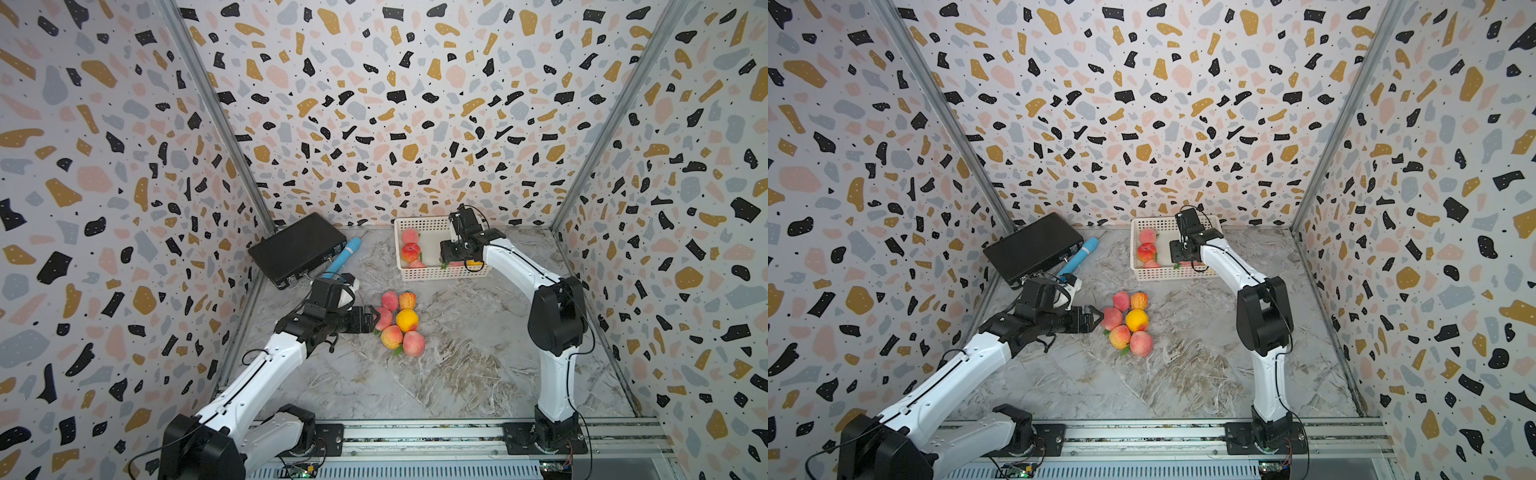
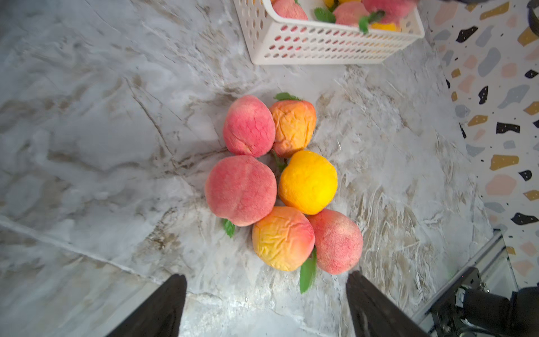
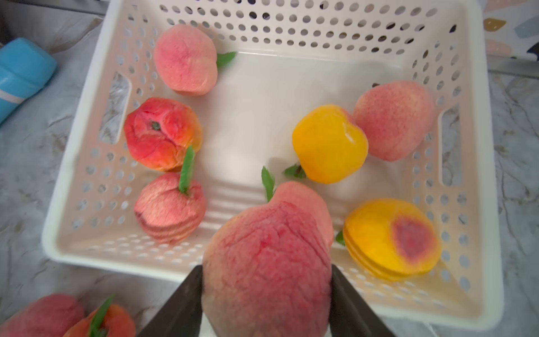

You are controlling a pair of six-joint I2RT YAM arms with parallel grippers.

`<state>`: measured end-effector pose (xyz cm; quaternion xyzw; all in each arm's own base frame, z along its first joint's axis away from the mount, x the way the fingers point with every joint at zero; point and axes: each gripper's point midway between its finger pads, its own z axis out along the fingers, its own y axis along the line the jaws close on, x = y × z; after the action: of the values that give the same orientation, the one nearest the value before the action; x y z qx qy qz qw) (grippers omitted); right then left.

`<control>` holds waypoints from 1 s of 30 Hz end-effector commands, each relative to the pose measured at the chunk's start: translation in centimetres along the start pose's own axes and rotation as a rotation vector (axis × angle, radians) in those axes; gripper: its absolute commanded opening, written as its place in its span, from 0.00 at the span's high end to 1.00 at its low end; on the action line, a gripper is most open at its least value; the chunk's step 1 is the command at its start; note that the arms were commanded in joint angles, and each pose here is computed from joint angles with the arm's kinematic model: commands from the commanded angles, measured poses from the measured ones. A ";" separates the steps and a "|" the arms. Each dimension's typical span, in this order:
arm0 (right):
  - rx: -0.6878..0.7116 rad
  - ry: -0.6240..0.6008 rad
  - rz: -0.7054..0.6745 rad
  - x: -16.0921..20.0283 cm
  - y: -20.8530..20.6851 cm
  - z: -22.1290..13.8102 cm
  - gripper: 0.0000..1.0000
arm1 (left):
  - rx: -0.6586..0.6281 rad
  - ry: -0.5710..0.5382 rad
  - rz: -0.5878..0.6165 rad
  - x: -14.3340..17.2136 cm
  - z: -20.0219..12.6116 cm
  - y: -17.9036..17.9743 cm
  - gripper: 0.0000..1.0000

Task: Put the peaches into the basket
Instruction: Place the peach in the basket.

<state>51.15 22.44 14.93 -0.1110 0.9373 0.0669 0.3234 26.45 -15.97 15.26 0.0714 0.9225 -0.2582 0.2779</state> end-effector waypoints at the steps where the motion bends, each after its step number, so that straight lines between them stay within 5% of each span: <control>1: -0.033 -0.077 -0.057 -3.3 1.1 -0.8 0.40 | 0.014 0.048 -0.006 1.4 0.7 -0.6 0.13; 10: -0.082 -0.001 -0.037 -1.4 2.0 3.5 0.36 | 0.009 0.089 0.009 1.2 2.8 -0.5 0.12; 16: -0.091 -0.002 -0.029 -1.3 2.2 3.8 0.22 | 0.007 0.110 0.012 0.9 4.6 -0.5 0.14; 30: -0.073 -0.175 -0.035 -5.2 1.3 -7.2 0.14 | -0.106 0.134 0.048 -1.6 8.2 1.4 0.17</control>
<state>52.01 24.05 16.70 -0.1382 0.9249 0.0979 0.3404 30.37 -18.72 8.94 0.0814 0.9534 -0.2099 0.2010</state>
